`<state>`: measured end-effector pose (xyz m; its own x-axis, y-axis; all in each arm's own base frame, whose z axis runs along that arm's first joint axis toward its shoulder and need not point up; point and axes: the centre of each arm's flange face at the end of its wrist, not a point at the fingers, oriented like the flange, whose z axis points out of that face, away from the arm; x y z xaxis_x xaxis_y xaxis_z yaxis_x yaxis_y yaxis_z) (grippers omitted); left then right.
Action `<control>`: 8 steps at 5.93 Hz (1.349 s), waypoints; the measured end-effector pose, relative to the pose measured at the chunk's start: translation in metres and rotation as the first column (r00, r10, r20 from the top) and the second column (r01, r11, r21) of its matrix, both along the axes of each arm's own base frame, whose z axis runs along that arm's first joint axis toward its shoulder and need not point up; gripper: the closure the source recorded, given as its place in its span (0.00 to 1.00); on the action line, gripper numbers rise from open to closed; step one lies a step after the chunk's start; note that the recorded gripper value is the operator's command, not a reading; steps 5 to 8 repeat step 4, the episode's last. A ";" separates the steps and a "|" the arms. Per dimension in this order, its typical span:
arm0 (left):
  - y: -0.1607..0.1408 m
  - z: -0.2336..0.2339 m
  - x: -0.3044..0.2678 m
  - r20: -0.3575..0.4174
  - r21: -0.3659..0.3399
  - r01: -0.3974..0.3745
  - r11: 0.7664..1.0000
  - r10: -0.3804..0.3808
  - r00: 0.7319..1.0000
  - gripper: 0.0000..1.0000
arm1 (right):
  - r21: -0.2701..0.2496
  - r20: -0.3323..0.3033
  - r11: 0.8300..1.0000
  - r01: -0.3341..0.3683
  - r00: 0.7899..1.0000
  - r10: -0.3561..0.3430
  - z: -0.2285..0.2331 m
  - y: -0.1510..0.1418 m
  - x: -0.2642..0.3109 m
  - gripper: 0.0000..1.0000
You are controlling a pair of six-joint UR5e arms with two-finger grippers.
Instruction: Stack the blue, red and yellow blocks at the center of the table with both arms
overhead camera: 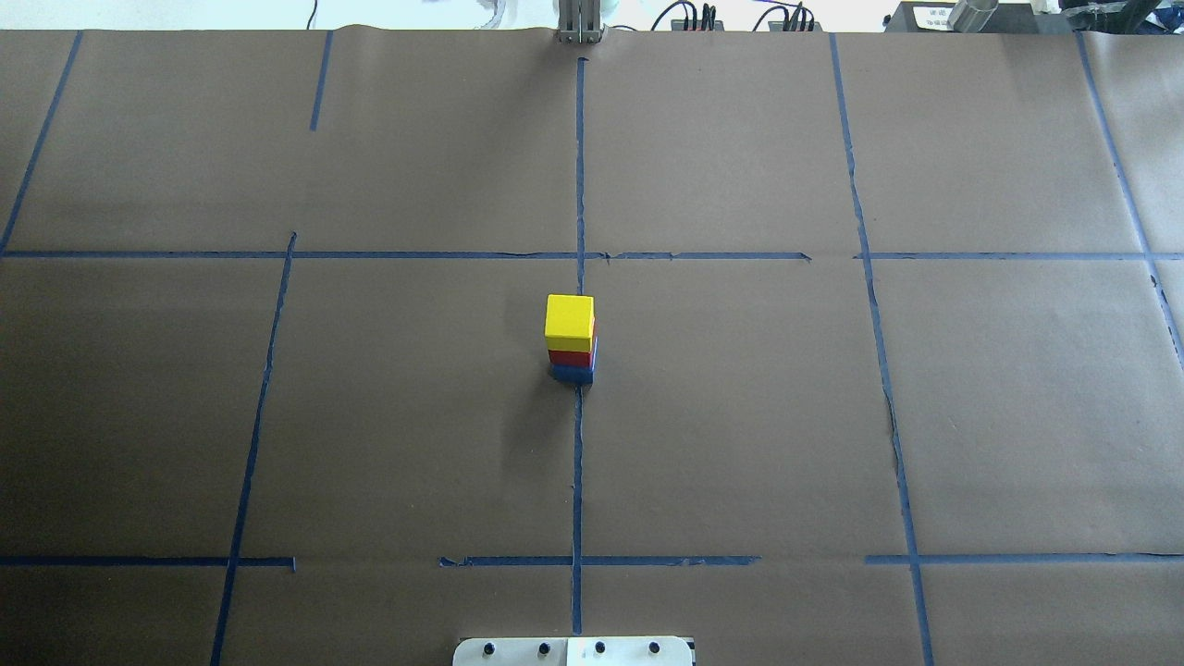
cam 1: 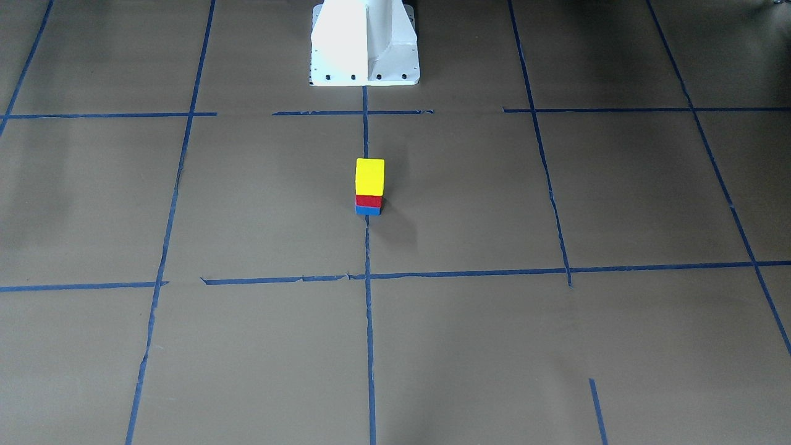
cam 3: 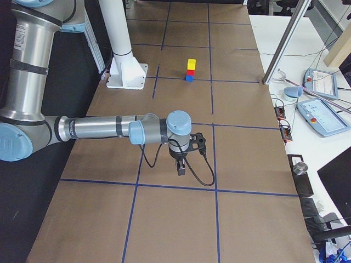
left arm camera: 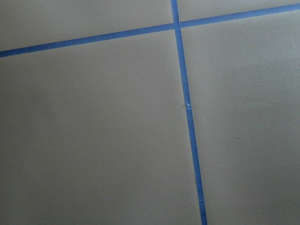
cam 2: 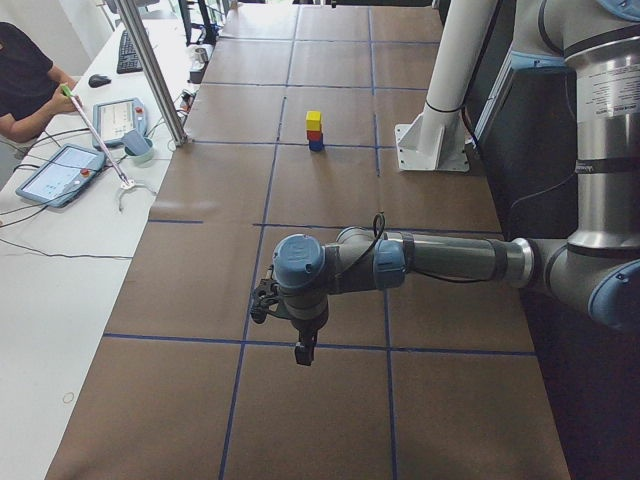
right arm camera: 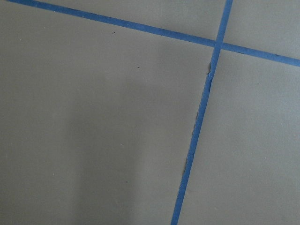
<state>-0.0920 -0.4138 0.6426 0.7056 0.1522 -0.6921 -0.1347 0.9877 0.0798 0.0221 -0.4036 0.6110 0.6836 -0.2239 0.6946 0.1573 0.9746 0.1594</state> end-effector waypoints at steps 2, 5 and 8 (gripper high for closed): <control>-0.002 -0.005 0.000 0.000 0.012 -0.001 1.000 0.001 1.000 0.00 | -0.008 0.003 1.000 -0.004 1.000 0.004 0.004 -0.001 0.000 0.00; 0.000 -0.012 0.001 0.000 0.022 -0.002 1.000 0.002 1.000 0.00 | -0.015 0.008 1.000 -0.004 1.000 0.004 0.007 0.000 0.000 0.00; 0.000 -0.012 0.001 0.000 0.022 -0.002 1.000 0.002 1.000 0.00 | -0.015 0.008 1.000 -0.004 1.000 0.004 0.007 0.000 0.000 0.00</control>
